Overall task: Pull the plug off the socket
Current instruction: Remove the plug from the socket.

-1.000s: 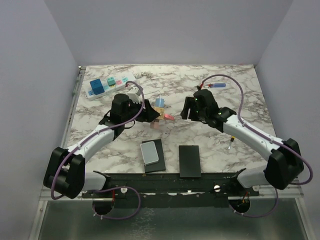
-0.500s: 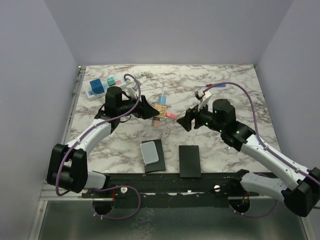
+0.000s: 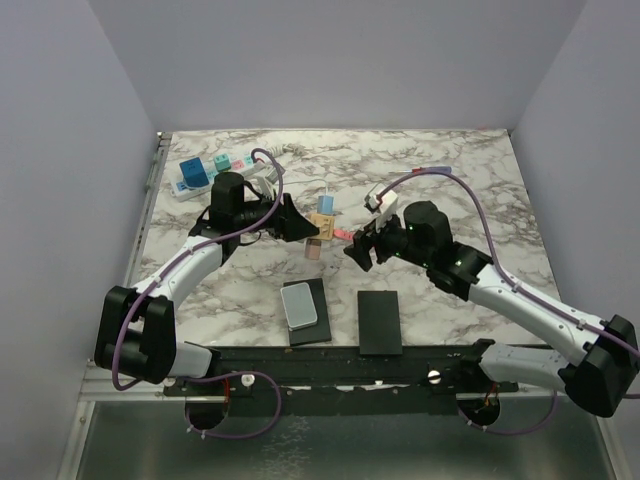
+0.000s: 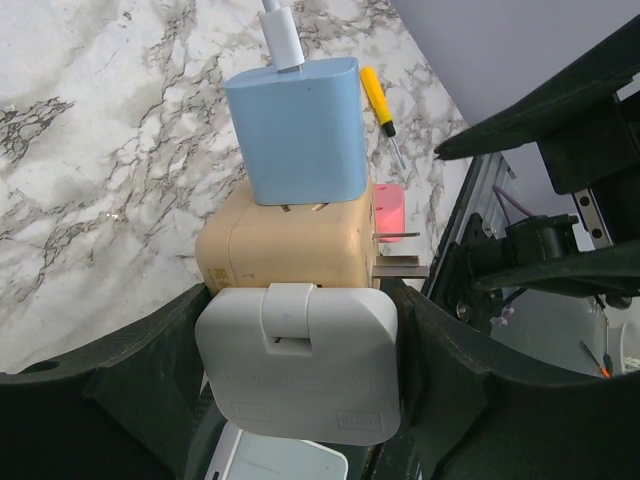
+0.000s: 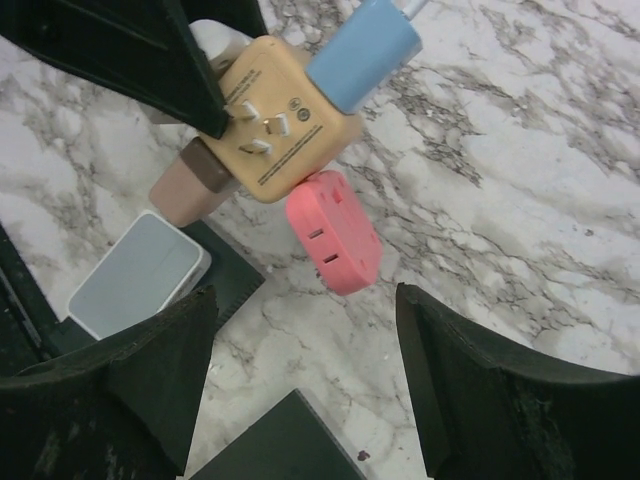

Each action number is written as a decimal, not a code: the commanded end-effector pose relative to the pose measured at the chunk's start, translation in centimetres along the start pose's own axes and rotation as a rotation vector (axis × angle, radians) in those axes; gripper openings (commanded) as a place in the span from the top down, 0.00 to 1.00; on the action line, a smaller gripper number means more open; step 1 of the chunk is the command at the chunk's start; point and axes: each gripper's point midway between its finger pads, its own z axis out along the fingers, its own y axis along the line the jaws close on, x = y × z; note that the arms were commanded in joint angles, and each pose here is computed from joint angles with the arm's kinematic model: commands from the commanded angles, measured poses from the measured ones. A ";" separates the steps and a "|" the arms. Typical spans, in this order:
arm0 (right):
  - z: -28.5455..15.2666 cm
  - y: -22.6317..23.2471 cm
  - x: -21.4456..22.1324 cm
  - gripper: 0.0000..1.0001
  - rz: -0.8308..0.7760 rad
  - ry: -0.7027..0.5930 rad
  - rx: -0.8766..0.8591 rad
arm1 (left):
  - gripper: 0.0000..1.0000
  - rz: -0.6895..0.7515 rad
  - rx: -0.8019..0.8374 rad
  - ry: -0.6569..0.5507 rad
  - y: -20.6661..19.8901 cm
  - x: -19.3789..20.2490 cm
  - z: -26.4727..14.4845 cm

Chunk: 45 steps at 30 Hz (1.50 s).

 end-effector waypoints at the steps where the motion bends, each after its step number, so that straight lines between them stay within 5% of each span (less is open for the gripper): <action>1: 0.8 -1.5 -1.3 0.22 -0.077 -0.006 0.071 | 1.00 0.087 0.091 -0.021 -2.0 -1.8 -0.1; 14: 2.9 -1.1 0.0 0.26 -0.122 0.069 0.071 | 1.00 0.075 0.101 -0.009 -2.0 -1.6 0.0; 32: 3.9 -0.3 1.4 0.45 -0.139 0.119 0.053 | 1.00 0.072 0.131 0.006 -2.4 -1.4 0.0; 45: 4.2 1.2 0.4 0.97 -0.074 0.047 0.003 | 1.00 0.021 0.118 -0.002 -1.7 -1.2 0.5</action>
